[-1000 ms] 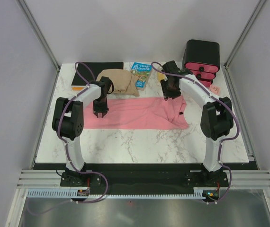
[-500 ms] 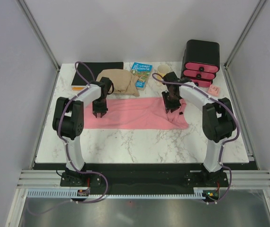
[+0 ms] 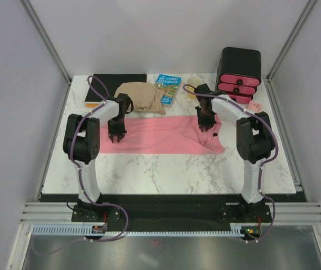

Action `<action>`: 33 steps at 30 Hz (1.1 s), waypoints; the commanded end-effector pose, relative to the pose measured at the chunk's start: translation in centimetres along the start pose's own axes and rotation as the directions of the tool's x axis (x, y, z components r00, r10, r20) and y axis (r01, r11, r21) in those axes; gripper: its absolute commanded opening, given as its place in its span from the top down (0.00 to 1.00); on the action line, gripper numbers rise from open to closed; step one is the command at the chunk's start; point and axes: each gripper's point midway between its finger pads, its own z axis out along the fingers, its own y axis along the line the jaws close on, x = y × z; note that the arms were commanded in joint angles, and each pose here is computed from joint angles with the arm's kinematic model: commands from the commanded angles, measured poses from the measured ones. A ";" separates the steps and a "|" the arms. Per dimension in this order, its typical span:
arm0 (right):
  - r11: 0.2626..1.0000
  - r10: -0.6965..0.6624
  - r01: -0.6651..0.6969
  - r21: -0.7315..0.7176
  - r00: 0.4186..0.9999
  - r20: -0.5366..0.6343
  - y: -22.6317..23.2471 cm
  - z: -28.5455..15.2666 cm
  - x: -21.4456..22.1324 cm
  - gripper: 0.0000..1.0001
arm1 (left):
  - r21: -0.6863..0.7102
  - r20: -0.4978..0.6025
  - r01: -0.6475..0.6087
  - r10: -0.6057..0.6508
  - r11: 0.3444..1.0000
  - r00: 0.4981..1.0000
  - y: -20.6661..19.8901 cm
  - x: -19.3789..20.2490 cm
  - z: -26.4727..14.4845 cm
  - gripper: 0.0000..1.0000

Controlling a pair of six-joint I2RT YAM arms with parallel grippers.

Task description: Fold and stack the t-shirts

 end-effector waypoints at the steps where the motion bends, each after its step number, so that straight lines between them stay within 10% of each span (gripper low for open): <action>1: 0.999 0.037 -0.037 0.012 0.999 -0.015 -0.1 0.8 -1.0 0.70 | -0.012 -0.020 0.033 -0.033 0.999 0.999 0.2 -0.1 0.3 0.64; 13: 0.986 0.049 -0.024 -0.163 0.988 0.146 2.8 -5.6 -2.7 0.69 | -0.003 -0.022 0.039 -0.039 0.999 0.999 0.1 -0.4 0.3 0.64; 28: 0.992 0.016 -0.027 -0.127 0.996 -0.088 4.0 -0.2 3.9 1.00 | -0.001 -0.014 0.031 -0.031 1.000 0.999 0.1 -0.6 0.1 0.65; 33: 0.995 0.038 -0.050 -0.091 0.991 -0.131 4.1 1.3 3.9 1.00 | -0.010 -0.039 0.014 -0.015 1.000 0.999 0.3 0.2 0.7 0.94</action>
